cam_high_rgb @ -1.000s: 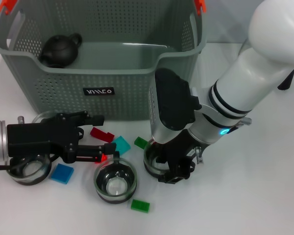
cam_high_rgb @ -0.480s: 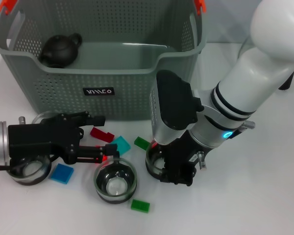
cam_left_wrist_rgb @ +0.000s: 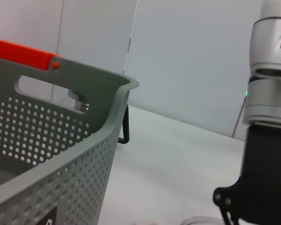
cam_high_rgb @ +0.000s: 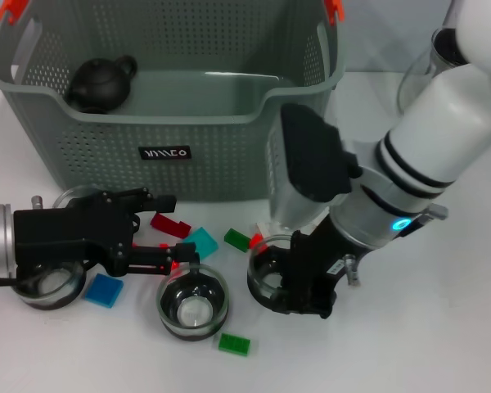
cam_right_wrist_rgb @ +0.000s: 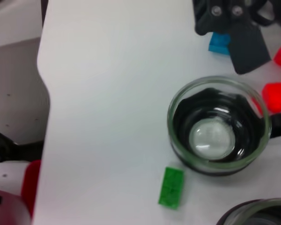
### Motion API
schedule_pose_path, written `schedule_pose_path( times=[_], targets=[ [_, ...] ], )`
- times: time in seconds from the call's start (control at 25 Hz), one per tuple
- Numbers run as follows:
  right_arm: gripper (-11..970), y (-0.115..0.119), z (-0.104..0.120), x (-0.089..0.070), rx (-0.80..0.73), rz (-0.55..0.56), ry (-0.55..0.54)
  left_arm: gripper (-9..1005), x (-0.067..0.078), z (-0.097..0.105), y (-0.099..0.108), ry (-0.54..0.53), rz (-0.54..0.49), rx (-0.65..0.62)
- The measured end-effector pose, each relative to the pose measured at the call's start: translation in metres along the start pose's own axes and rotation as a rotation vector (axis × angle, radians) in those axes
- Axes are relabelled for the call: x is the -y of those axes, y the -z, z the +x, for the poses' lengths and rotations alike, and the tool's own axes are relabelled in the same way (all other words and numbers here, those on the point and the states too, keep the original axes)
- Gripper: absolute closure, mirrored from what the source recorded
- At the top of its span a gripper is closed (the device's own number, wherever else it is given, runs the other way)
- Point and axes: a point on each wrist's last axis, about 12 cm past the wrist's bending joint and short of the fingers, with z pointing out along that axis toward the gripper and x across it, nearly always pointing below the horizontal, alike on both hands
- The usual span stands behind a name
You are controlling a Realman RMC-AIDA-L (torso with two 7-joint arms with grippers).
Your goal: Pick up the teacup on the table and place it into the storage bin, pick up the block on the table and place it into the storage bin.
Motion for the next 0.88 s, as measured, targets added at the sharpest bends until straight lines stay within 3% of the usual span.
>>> schedule_pose_path(
  times=[0.16, 0.48, 0.72, 0.88],
  targets=[
    [897, 0.011, 0.004, -0.005, 0.007, -0.015, -0.028, 120, 0.001, 0.0, 0.0, 0.001, 0.005, 0.001],
    [896, 0.077, -0.008, -0.021, 0.08, -0.051, -0.067, 120, 0.001, 0.002, 0.002, 0.002, 0.002, -0.004],
    [896, 0.126, -0.032, -0.023, 0.133, 0.016, -0.038, 120, 0.001, 0.002, 0.006, 0.0, -0.005, -0.009],
    [896, 0.15, -0.05, -0.015, 0.169, 0.126, 0.002, 121, 0.0, 0.002, 0.006, -0.009, -0.006, -0.008]
  ],
)
